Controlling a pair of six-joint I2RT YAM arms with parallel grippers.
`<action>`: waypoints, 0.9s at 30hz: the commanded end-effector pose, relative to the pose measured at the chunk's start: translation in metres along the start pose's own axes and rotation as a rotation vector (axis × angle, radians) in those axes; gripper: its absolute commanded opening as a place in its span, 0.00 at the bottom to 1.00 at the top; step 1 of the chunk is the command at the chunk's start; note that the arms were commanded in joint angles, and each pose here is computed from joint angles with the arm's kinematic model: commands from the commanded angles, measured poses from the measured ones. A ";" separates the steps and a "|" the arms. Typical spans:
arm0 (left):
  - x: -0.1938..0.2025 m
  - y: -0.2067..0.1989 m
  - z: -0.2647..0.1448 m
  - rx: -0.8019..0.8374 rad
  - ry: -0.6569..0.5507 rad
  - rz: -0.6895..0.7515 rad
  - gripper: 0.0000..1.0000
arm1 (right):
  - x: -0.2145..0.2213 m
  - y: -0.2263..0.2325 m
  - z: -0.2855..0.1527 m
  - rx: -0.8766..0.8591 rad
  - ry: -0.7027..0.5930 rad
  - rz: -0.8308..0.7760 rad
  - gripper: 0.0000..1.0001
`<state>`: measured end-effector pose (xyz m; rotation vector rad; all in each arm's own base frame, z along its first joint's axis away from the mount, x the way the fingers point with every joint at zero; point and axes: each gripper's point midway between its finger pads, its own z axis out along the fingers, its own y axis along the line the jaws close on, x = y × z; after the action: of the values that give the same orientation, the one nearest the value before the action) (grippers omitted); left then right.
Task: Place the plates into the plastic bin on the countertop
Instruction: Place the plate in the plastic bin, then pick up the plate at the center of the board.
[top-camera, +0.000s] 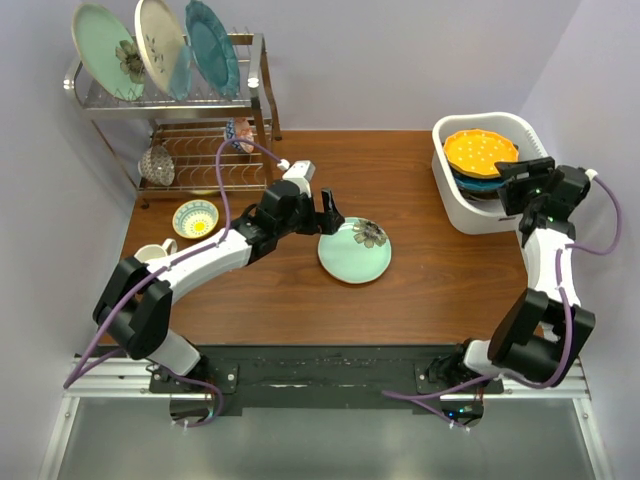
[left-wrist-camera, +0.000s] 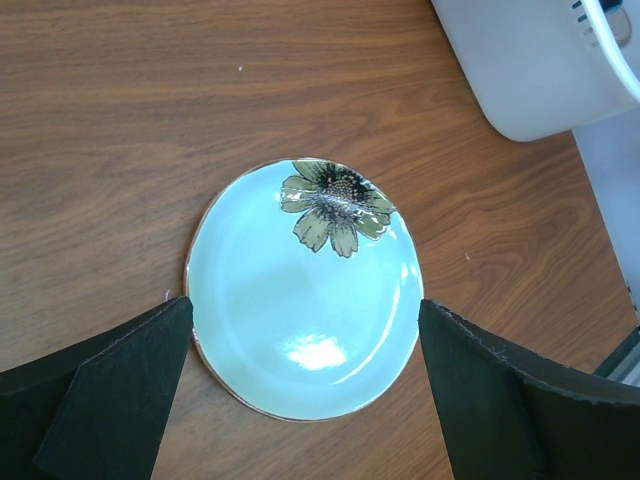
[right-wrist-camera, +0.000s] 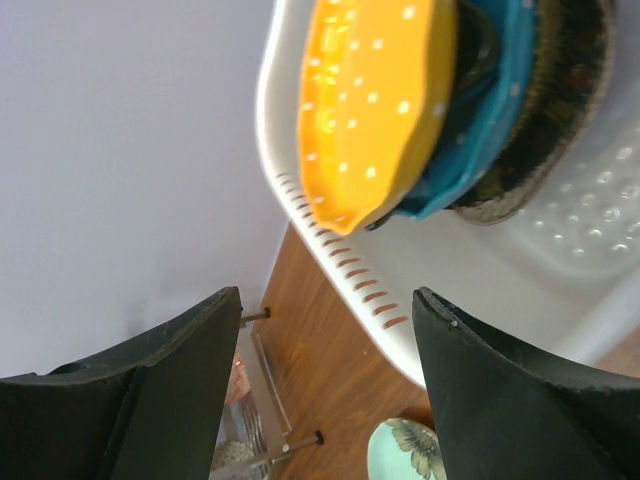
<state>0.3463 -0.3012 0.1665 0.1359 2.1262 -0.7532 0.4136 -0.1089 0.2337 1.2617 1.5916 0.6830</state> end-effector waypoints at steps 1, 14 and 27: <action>-0.019 0.000 -0.006 -0.023 -0.056 0.039 1.00 | -0.001 0.040 -0.020 -0.136 0.025 -0.087 0.73; 0.009 0.036 0.006 -0.109 0.060 0.047 1.00 | 0.062 0.072 -0.043 -0.223 0.261 -0.287 0.74; 0.052 0.074 0.027 -0.195 0.206 0.021 1.00 | 0.161 0.039 -0.053 -0.169 0.494 -0.537 0.74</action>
<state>0.3465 -0.2644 0.0731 0.1174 2.4002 -0.5374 0.3921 0.0450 0.2487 0.6289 2.0259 0.8463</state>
